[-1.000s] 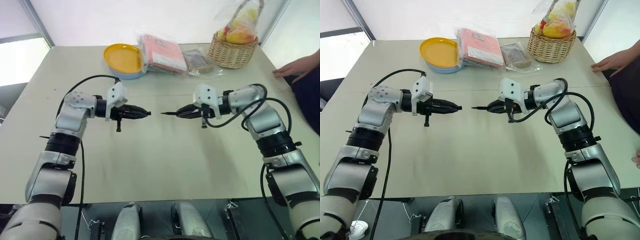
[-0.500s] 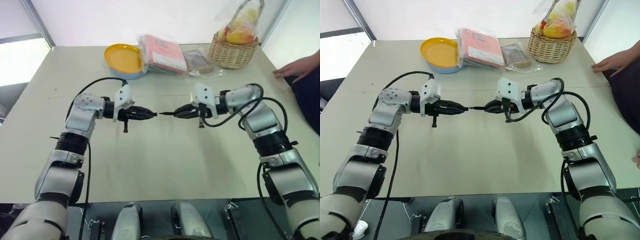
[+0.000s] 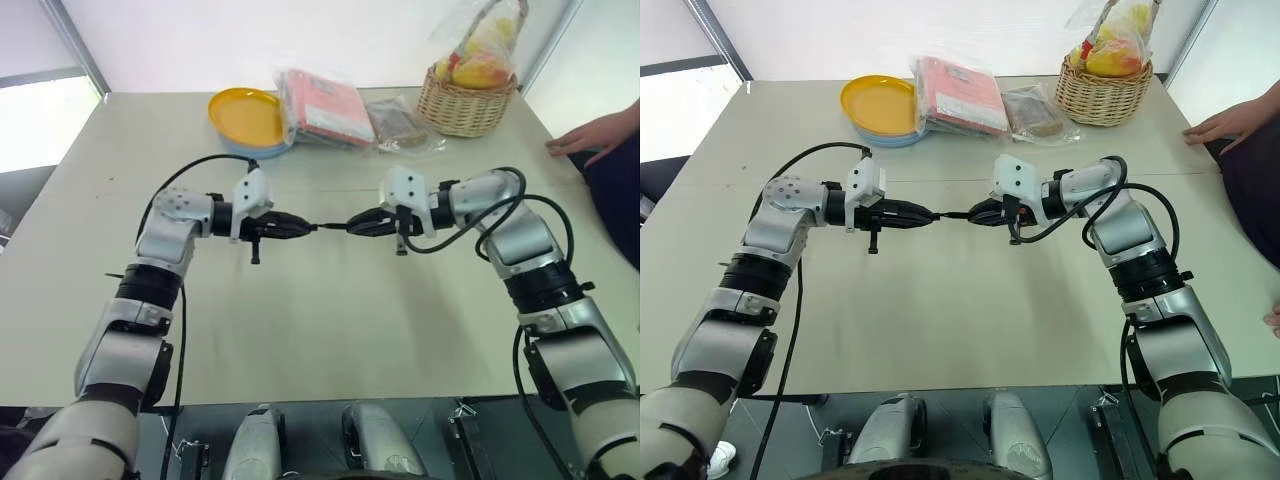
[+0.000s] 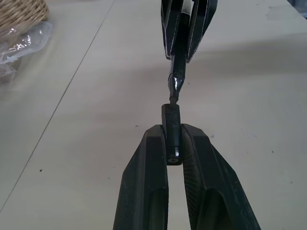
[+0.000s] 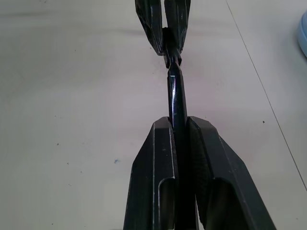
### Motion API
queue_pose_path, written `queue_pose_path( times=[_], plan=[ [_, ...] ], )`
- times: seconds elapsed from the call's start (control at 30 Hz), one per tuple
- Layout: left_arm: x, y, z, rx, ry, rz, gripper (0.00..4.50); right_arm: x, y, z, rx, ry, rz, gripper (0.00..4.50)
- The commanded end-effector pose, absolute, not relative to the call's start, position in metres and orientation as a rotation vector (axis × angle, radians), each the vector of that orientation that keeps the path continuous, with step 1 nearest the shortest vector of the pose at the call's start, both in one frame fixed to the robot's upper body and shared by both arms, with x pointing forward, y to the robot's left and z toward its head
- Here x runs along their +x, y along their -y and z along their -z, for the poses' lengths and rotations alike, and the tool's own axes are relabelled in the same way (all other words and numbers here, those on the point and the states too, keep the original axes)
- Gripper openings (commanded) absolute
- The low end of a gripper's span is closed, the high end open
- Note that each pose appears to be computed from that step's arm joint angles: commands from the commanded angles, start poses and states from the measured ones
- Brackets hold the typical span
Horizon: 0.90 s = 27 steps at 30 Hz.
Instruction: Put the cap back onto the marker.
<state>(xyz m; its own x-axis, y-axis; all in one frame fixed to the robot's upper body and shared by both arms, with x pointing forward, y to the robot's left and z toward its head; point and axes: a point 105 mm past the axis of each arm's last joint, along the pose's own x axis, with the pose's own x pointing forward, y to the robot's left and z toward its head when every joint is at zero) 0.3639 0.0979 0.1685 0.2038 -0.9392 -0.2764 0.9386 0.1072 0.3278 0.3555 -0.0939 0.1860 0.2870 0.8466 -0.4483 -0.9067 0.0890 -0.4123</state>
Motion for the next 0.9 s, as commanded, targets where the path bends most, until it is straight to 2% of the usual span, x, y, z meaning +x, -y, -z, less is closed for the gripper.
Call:
queue_pose_path(
  times=[0.03,0.43,0.9],
  plan=[
    [0.365,-0.096,-0.192,0.502,0.08,1.376,0.03,0.355,0.09,-0.2,-0.716,-0.046,-1.3,0.0],
    [0.367,-0.108,-0.197,0.502,0.071,1.345,0.03,0.357,0.094,-0.198,-0.708,-0.057,-1.286,0.0],
    [0.364,-0.106,-0.188,0.508,0.053,1.361,0.03,0.357,0.094,-0.198,-0.706,-0.051,-1.282,0.0]
  ],
)
